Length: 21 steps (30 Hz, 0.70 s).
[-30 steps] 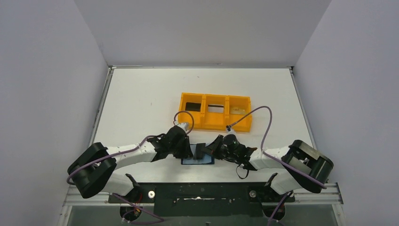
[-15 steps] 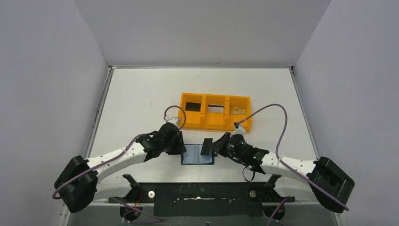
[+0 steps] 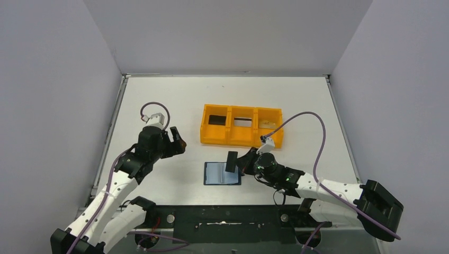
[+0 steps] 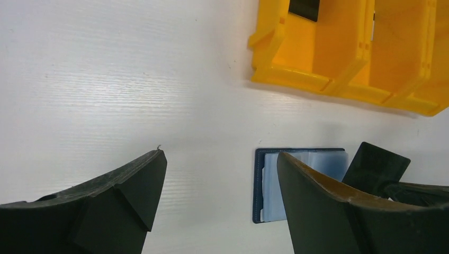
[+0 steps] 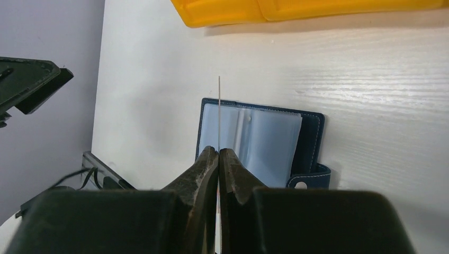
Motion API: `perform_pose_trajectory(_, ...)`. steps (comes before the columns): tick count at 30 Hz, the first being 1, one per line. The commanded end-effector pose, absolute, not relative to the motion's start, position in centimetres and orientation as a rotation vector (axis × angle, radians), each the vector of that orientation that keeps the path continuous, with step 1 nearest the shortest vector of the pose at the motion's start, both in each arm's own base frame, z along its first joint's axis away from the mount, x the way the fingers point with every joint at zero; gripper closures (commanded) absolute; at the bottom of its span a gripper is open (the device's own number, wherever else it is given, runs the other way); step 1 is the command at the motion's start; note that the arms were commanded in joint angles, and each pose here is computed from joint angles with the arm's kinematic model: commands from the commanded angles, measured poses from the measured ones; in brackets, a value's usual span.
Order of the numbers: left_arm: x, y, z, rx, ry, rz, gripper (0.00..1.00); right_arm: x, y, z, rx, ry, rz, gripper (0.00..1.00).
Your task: Take the credit cards out of the card holder
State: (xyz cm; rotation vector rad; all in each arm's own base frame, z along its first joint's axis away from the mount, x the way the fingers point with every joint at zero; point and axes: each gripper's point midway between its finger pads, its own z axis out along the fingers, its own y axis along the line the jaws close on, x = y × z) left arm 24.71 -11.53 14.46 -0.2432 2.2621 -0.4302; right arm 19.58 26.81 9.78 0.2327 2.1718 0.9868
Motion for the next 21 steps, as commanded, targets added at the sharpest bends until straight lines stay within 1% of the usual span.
perform_pose_trajectory(1,25.4,-9.7,17.6,-0.211,2.145,-0.348,0.21,21.6,27.8,14.9,0.123,1.987,0.968,1.00)
perform_pose_trajectory(4,25.5,-9.2,18.0,-0.244,2.099,-0.339,0.15,22.3,28.1,16.6,0.003,1.951,0.890,1.00)
perform_pose_trajectory(6,25.6,-9.3,18.3,-0.255,2.074,-0.360,0.13,23.0,28.2,17.5,-0.087,1.931,0.815,1.00)
perform_pose_trajectory(14,25.9,-8.4,18.7,-0.292,2.030,-0.325,0.11,25.3,29.8,20.8,-0.482,1.787,0.574,1.00)
perform_pose_trajectory(17,25.9,-8.3,18.7,-0.296,2.030,-0.317,0.11,26.0,30.7,21.5,-0.683,1.707,0.465,1.00)
perform_pose_trajectory(21,25.9,-8.0,18.7,-0.305,2.023,-0.304,0.11,27.8,31.6,22.7,-0.845,1.637,0.309,1.00)
